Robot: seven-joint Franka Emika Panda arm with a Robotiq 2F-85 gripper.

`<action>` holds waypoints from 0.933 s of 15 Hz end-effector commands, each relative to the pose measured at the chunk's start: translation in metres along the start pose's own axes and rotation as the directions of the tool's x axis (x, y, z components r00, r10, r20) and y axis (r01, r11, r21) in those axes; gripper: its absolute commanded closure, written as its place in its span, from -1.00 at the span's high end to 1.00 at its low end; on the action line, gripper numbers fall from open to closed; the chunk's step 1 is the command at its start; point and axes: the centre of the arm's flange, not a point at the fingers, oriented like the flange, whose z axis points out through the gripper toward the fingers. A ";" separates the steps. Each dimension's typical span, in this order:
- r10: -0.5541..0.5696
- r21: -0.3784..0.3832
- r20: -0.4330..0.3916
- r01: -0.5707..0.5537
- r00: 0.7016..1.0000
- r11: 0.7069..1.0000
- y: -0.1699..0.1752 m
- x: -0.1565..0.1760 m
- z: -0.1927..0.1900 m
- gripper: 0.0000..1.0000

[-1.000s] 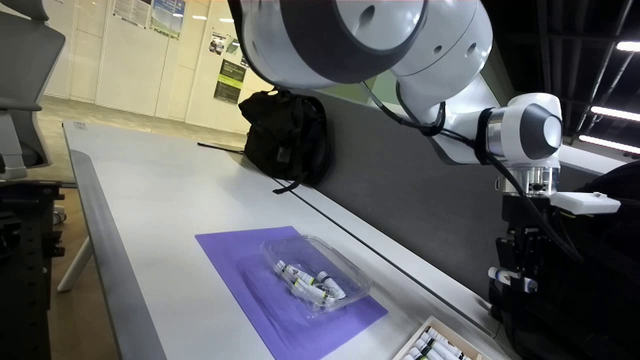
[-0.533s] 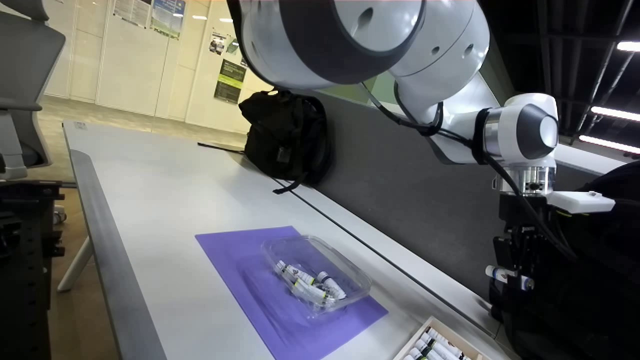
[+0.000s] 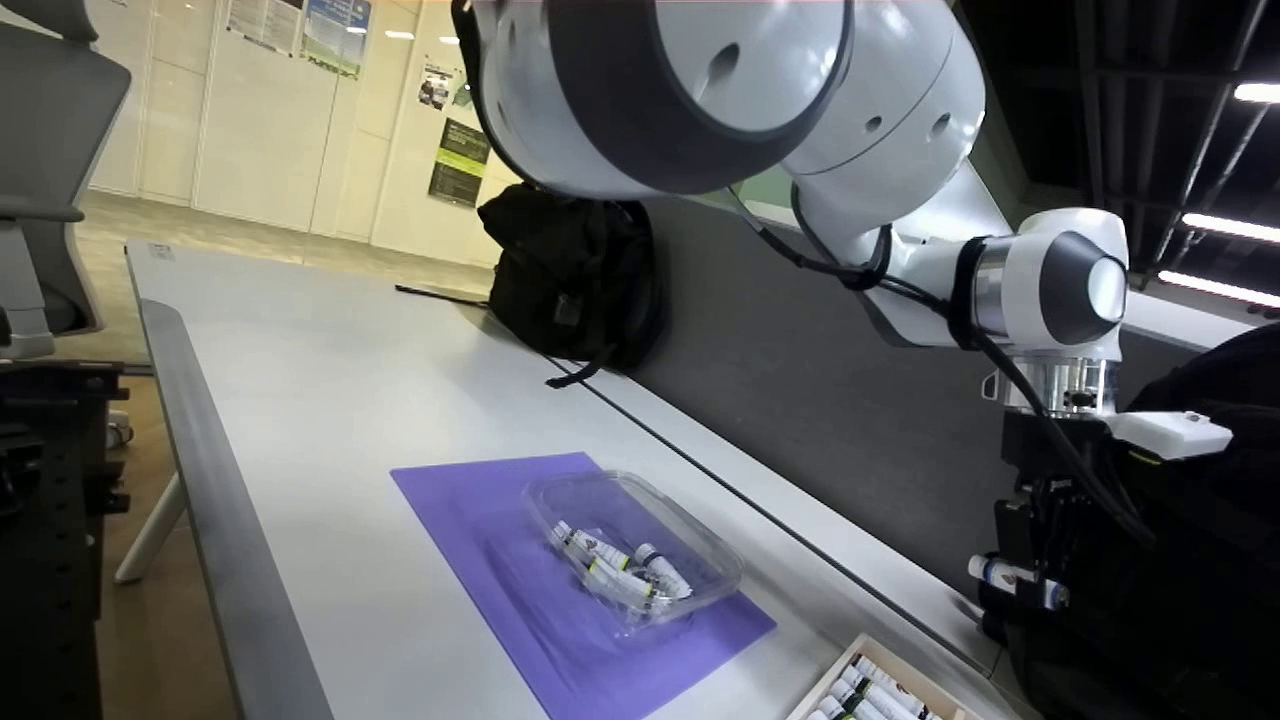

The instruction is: Get the object from the table and put it in the upper half of the box

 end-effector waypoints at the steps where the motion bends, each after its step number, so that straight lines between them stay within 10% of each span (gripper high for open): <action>1: -0.052 0.005 -0.038 0.053 0.998 0.999 -0.043 -0.032 0.001 -0.86; 14: -0.252 0.034 -0.236 0.267 0.938 0.963 -0.086 -0.058 0.042 -0.86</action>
